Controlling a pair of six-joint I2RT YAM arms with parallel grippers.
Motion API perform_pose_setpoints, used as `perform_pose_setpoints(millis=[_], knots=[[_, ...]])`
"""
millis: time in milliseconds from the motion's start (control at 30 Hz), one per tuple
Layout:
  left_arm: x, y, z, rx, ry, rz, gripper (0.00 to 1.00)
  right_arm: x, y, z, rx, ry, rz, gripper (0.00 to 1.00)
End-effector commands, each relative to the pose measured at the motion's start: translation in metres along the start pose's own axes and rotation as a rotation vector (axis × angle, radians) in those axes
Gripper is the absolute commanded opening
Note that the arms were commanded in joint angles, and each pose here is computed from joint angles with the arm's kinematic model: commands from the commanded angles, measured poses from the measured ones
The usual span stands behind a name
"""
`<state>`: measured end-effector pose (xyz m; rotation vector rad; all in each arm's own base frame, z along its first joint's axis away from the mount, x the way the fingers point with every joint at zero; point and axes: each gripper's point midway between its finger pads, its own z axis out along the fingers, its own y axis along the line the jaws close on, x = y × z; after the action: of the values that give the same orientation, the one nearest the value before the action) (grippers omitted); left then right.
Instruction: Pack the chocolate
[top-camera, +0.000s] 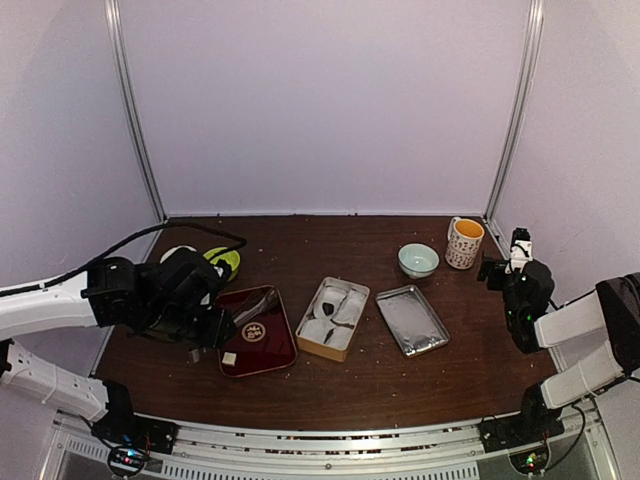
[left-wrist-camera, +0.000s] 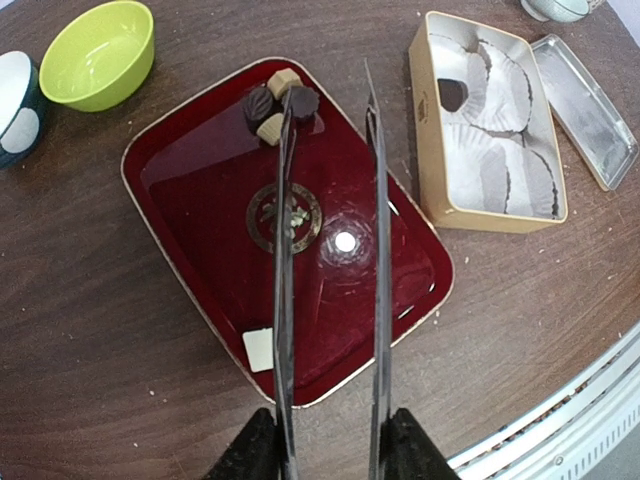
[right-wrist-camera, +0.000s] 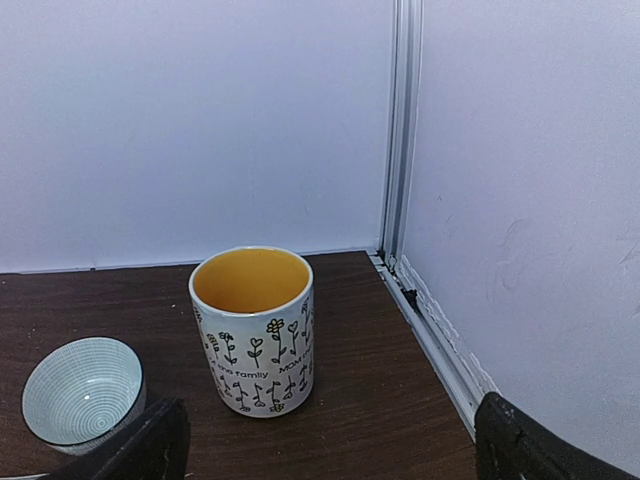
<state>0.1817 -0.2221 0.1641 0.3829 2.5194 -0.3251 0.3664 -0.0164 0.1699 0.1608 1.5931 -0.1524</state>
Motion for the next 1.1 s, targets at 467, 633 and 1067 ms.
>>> perform_pose_setpoints(millis=[467, 633, 1067], knots=[[0.007, 0.022, 0.016, -0.076, 0.011, -0.054, 0.36, -0.005, -0.003, 0.003, 0.014, -0.011, 0.012, 1.0], [0.005, 0.026, 0.022, -0.08, 0.023, -0.048, 0.36, -0.005, -0.003, 0.003, 0.015, -0.012, 0.013, 1.0], [-0.003, 0.023, 0.041, -0.101, 0.07, 0.006, 0.36, -0.004, -0.003, 0.003, 0.015, -0.01, 0.012, 1.0]])
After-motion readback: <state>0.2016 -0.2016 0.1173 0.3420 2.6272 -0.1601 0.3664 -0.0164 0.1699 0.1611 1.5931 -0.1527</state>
